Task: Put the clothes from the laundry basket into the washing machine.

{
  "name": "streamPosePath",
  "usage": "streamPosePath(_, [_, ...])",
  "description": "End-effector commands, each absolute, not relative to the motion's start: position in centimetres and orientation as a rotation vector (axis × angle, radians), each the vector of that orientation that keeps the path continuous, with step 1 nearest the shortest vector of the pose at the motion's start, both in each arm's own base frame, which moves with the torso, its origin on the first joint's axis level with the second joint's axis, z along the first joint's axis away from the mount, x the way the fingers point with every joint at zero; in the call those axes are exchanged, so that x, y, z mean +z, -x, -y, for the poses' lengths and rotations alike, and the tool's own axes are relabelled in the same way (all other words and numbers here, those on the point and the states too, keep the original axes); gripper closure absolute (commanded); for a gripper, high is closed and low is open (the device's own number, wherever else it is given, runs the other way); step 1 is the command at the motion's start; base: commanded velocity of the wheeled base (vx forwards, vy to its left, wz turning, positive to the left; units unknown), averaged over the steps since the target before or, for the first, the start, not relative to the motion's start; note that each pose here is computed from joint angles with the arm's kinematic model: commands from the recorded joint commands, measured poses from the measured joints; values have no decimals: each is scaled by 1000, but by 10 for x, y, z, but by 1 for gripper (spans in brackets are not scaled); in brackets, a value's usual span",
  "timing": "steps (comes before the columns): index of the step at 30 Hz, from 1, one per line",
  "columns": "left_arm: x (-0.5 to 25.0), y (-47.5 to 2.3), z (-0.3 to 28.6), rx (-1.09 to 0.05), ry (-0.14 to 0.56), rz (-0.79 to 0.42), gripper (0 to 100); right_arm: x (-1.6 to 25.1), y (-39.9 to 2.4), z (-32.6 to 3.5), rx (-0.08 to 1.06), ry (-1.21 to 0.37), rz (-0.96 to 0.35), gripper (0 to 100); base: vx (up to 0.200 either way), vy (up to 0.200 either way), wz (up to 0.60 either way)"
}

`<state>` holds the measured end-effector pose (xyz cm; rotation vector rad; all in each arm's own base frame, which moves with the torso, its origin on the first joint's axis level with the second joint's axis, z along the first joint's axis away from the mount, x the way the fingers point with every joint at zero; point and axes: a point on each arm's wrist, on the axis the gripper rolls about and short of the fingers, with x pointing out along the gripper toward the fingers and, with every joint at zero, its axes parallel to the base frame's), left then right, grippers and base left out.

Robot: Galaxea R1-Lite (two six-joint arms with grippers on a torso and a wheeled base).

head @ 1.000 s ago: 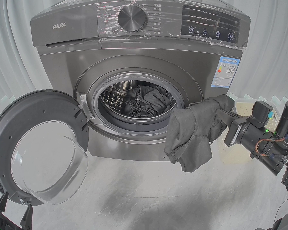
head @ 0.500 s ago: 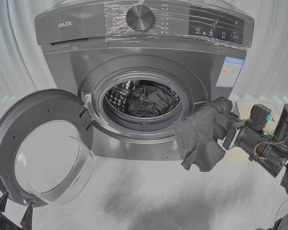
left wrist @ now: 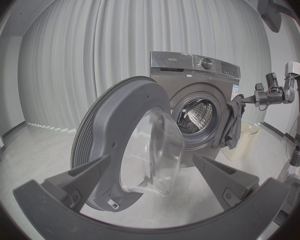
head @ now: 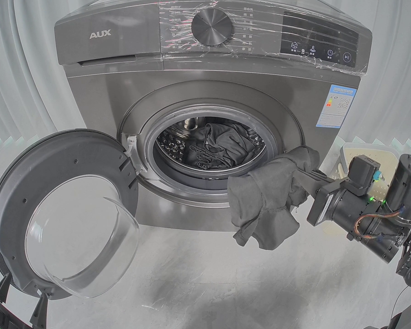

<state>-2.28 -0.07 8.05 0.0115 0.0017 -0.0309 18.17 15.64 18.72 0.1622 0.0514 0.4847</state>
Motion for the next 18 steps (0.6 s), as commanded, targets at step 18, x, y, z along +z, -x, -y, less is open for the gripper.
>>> streamPosePath(18, [160,51,2,-115,12,291,0,162,-189,-184,536,-166,-115,100,0,0,0])
